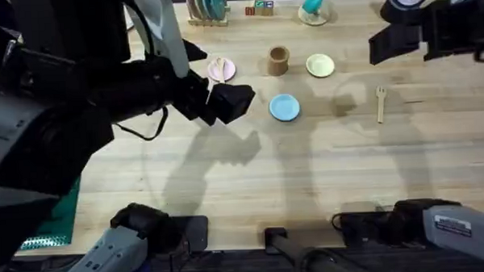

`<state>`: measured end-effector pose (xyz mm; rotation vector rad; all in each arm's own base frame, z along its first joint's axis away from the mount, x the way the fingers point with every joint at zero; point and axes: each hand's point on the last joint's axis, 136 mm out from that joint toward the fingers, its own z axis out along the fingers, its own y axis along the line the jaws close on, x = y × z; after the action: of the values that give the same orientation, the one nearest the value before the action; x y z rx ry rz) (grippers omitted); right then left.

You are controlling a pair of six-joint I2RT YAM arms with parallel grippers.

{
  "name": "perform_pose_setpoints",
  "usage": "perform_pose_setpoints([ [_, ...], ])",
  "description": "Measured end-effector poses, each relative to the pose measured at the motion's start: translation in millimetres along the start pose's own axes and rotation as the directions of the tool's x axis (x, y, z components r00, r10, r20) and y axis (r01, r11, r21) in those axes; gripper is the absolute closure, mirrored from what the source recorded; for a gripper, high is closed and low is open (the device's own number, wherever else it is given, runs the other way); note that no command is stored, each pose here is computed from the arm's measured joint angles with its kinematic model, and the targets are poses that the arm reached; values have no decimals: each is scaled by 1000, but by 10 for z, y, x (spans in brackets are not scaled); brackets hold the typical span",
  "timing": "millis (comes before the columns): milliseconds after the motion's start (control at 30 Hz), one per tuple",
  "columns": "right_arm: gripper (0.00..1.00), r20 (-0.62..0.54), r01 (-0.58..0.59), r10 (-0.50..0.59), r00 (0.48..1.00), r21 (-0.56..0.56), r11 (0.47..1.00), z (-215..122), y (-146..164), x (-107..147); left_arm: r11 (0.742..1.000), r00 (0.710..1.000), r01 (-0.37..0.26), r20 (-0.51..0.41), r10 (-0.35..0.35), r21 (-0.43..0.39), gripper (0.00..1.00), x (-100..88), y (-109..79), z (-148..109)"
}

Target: Pick up a utensil and set it on the pink plate, then put the other utensil in the container.

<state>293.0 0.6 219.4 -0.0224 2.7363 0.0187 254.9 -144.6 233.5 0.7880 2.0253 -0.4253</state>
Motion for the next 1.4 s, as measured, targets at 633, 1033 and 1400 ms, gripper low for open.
perform_pose_setpoints([
  [633, 3, -136, -368, 388, 912, 148, 918, 870, -557, 540, 1000, 1000, 0, 3, 0, 10, 5, -5, -18, 0],
  [1033, 4, -179, -378, 404, 897, 162, 912, 1309, -644, 480, 1000, 1000, 0, 3, 0, 10, 6, -5, -18, 0],
  [1400, 9, -216, -375, 406, 888, 170, 911, 1742, -685, 470, 1000, 1000, 0, 3, 0, 10, 5, -5, -18, 0],
])
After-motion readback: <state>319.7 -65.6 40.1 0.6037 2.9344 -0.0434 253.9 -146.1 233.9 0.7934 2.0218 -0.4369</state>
